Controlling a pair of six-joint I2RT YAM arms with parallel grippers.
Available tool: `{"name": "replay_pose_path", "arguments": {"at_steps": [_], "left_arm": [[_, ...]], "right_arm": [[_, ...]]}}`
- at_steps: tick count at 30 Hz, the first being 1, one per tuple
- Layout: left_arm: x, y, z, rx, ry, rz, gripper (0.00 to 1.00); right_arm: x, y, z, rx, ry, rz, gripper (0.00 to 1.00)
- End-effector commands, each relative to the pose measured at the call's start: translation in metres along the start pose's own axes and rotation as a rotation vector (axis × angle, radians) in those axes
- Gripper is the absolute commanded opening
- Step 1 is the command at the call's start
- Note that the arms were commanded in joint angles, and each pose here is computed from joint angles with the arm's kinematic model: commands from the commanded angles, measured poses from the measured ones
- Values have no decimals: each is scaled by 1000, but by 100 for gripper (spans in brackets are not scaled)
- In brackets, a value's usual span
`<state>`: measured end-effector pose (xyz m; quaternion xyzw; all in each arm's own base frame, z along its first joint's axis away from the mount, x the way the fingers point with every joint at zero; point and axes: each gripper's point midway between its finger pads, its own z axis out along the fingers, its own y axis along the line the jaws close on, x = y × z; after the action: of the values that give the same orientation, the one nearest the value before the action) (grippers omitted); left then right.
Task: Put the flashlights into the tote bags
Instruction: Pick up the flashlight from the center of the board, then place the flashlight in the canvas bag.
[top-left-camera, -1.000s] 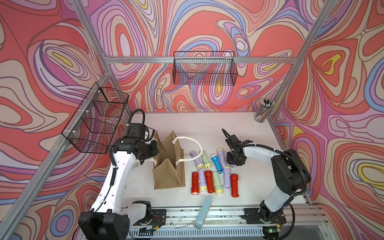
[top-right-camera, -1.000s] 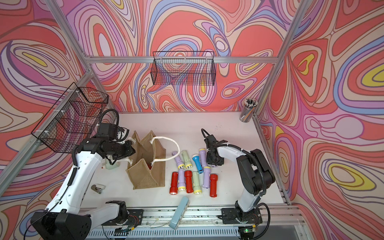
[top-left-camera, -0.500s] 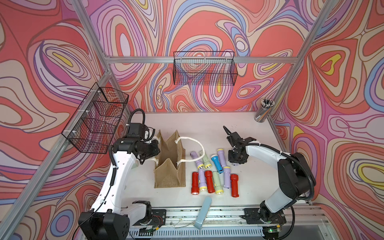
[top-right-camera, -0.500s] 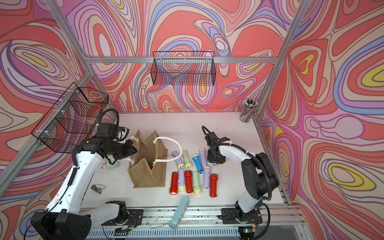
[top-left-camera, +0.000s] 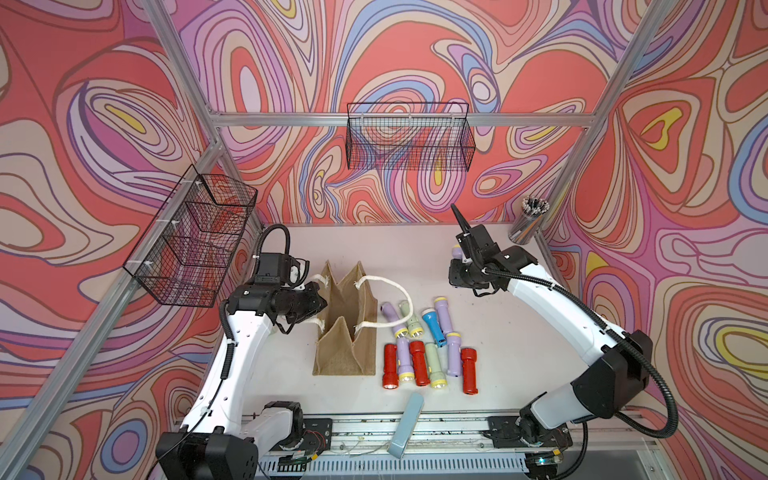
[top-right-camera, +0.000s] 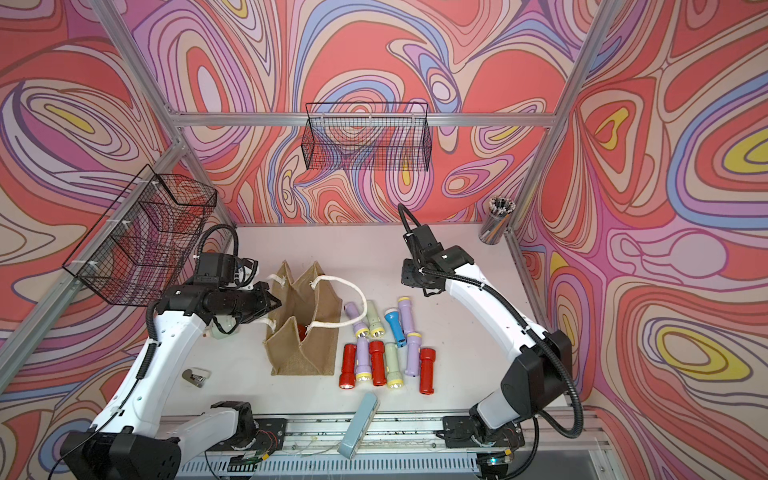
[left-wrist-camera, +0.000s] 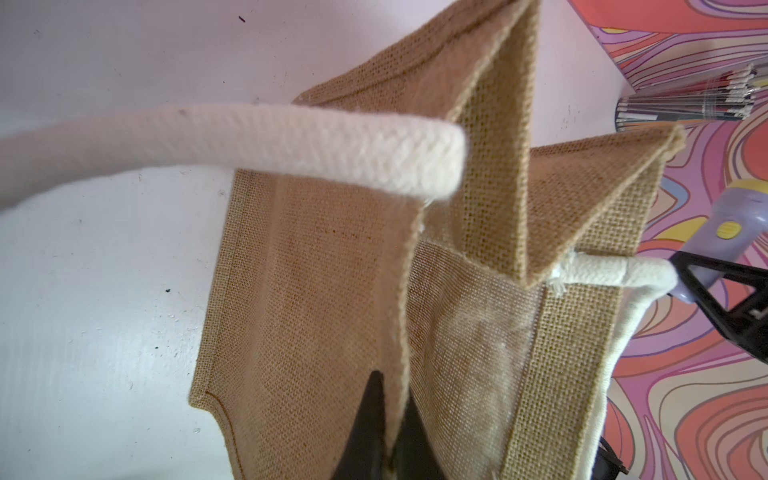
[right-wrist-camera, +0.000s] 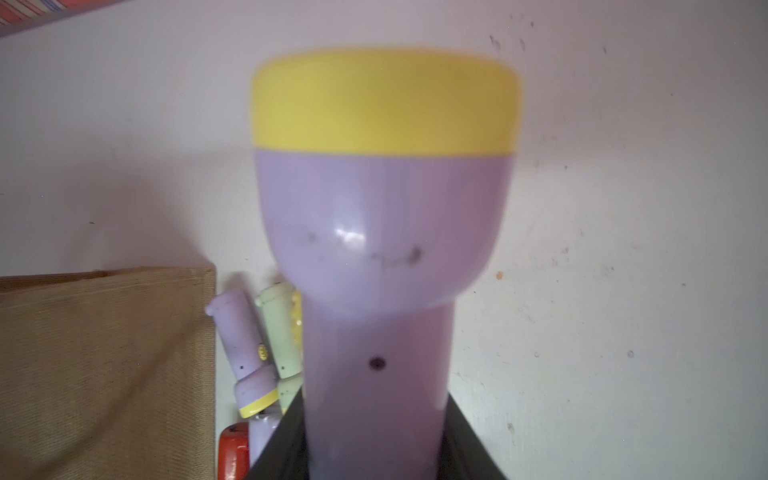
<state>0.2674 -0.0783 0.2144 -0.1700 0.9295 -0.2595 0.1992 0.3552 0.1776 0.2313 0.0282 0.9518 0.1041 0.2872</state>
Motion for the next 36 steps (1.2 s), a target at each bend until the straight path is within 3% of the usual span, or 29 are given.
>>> {"name": "replay_pose_path", "arguments": {"at_steps": [1,9,20,26,36], "left_arm": [[2,-1,-3,18,-12,-37,9],[4,3,-6,-6,-16,-33,9],[6,2,-4,11,-9,-32,9],[5,1,-4,17,-15,-32,9],[4,-5,-4,52,-17,-48,8]], "right_arm": [[-17,39,-21,-93,-64,-12,4],[-33,167,-48,-446,-124,-99,3],[6,289,-46,-760,-96,-244,1],[40,320,-35,-815,-62,-346,1],[96,330,-2,-837,-10,-506,0]]}}
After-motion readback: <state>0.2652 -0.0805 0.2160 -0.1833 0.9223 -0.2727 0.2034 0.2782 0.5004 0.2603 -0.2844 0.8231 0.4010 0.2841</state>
